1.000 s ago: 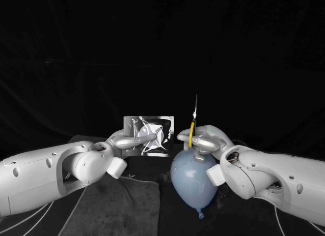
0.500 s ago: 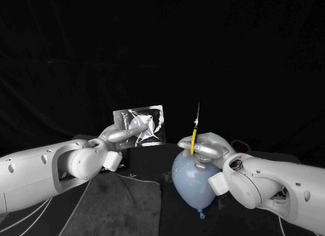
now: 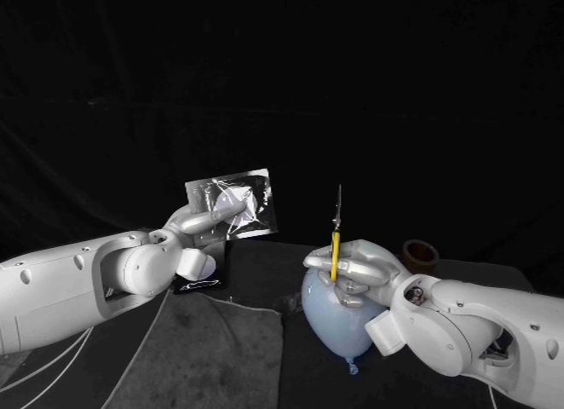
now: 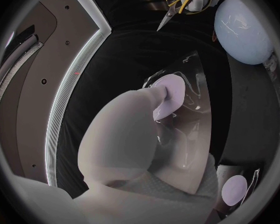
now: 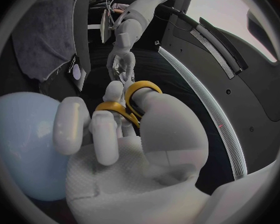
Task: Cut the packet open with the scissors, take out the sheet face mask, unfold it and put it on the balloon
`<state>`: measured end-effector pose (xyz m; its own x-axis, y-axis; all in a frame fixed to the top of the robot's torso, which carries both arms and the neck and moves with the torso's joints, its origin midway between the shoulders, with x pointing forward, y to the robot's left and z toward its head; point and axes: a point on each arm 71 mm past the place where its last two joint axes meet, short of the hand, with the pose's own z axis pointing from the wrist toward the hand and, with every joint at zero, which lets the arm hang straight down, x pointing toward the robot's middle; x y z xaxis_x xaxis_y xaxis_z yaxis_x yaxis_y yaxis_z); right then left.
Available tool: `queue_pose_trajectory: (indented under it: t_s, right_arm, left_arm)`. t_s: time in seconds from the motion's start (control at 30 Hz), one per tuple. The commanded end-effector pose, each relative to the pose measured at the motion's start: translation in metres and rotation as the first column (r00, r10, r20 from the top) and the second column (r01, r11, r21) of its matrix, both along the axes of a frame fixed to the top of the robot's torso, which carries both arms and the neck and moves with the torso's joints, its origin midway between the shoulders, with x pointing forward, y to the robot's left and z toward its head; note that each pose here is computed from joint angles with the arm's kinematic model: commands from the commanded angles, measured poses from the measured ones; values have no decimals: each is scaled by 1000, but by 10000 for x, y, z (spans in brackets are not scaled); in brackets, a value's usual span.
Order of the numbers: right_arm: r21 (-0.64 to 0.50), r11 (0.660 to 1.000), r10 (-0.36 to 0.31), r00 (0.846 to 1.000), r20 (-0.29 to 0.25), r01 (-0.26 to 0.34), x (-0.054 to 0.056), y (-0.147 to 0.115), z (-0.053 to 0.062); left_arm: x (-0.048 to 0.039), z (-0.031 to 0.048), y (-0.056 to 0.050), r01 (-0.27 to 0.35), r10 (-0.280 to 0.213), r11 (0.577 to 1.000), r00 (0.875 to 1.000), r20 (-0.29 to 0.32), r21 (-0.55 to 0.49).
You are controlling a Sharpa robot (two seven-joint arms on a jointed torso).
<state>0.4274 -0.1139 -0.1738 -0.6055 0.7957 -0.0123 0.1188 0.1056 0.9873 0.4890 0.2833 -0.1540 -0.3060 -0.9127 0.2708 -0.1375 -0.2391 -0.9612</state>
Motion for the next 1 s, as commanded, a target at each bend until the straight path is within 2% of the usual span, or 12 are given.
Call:
queue_pose_trajectory:
  t_s: [0.03, 0.33, 0.47, 0.73, 1.0]
  right_arm:
    - [38, 992, 119, 991, -56, -117, -87, 120, -35]
    - [9, 978, 207, 970, -128, -207, -282, 427, -264]
    - [-3, 974, 224, 963, -148, -227, -334, 547, -368]
    - [-39, 977, 204, 967, -150, -212, -388, 689, -589]
    - [-65, 982, 172, 978, -115, -180, -394, 733, -673]
  left_arm:
    - [26, 19, -12, -10, 10, 1000, 1000, 15, -17]
    - [90, -16, -14, -23, 23, 1000, 1000, 6, -14]
    - [95, -30, -24, -24, 24, 1000, 1000, -3, -10]
    - [71, -51, -34, -15, 15, 1000, 1000, -25, -4]
    - [39, -58, -31, 3, -3, 1000, 999, -41, -3]
